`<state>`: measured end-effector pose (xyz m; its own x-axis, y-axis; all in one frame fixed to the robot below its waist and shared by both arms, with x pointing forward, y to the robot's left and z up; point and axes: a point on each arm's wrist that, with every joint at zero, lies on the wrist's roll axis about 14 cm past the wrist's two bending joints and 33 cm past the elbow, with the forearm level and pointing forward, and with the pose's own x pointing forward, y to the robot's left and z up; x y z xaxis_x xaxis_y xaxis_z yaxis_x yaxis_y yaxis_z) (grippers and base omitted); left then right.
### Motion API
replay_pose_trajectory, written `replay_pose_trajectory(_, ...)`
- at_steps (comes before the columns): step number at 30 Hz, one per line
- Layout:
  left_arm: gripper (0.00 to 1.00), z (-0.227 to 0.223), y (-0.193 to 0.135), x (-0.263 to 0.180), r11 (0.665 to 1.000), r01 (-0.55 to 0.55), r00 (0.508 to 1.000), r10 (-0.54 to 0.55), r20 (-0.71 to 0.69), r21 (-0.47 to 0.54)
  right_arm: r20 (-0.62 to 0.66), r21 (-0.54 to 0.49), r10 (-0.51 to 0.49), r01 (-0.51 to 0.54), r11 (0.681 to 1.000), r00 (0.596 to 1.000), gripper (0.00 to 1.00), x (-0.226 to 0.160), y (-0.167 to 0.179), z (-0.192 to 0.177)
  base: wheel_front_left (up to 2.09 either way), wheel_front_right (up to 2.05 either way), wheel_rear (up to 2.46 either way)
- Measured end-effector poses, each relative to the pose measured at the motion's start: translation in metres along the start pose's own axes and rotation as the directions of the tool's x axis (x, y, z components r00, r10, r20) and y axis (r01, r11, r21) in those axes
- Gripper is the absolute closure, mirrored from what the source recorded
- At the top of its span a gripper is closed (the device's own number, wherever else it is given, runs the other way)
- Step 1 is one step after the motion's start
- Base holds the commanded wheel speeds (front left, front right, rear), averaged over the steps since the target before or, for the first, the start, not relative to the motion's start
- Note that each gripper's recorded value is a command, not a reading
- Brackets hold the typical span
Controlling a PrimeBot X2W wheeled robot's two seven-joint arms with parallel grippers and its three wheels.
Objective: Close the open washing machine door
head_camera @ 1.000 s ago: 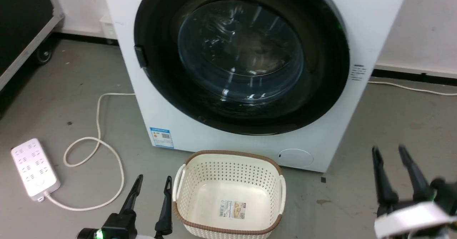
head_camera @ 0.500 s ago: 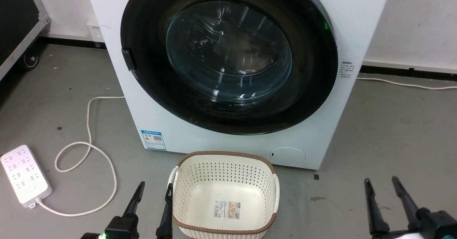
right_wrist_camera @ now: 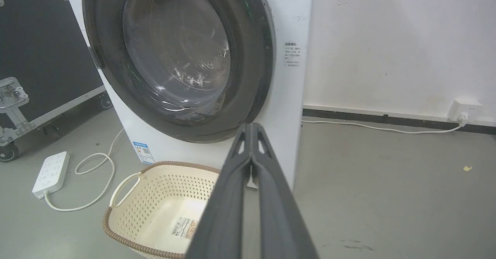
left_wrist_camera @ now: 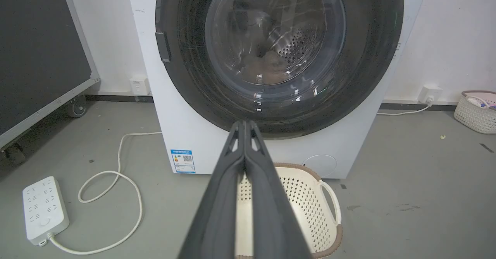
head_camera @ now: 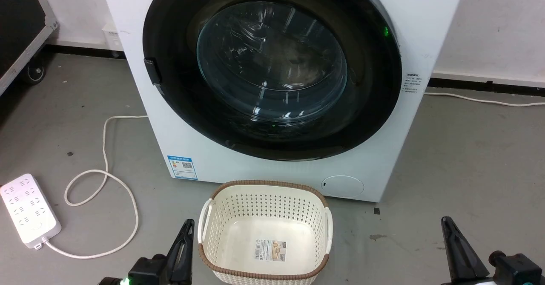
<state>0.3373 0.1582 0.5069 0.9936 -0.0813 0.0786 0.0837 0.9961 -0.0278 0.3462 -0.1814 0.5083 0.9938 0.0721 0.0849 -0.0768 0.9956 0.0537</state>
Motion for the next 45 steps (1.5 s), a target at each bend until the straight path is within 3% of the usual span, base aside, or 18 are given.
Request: replay_pose_trajectory(45,1.00,0.002,0.008,0.011,0.999,-0.024,0.999,0.025,-0.042,0.031,-0.049,-0.034,0.023,-0.024,0.999,0.999,1.00,0.008,0.007,0.001,0.00,0.00,0.00)
